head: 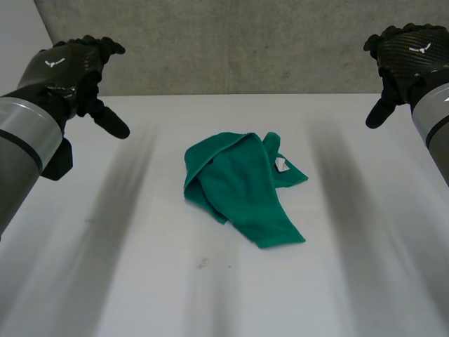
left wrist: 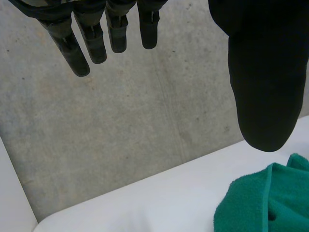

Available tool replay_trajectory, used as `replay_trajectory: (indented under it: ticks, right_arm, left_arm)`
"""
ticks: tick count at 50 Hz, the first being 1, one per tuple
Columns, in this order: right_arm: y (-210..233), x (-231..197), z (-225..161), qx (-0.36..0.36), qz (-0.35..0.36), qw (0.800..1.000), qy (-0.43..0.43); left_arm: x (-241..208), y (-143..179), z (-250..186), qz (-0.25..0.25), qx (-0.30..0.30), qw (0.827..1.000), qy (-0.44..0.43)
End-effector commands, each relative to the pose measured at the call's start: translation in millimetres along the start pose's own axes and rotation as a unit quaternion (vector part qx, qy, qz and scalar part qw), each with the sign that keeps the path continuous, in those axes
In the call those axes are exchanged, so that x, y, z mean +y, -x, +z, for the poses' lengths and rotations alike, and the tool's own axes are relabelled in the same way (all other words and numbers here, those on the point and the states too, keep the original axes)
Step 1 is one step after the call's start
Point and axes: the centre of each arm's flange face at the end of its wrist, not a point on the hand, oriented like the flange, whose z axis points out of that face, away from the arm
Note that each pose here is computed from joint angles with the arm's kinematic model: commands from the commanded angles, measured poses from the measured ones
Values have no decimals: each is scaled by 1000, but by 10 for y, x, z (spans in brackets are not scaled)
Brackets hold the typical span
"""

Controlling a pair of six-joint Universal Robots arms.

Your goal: Fold the towel.

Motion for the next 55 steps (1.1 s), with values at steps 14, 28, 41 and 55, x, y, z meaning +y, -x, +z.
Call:
replay_trajectory:
  ticks: [14, 28, 41, 55]
  right_arm:
    - [564, 304, -56, -100, 14, 993, 52]
    - [876, 985, 296, -85, 283, 942, 159]
    - [1358, 1615, 628, -94, 321, 917, 218]
    - [1653, 1837, 692, -103, 348, 894, 265]
  left_arm:
    - [1041, -394, 527, -39, 37, 994, 92]
    - [1835, -466, 923, -113, -8, 982, 152]
    - [2215, -492, 1049, -107, -8, 979, 174]
    - [2236, -517, 1134, -110, 0, 982, 153]
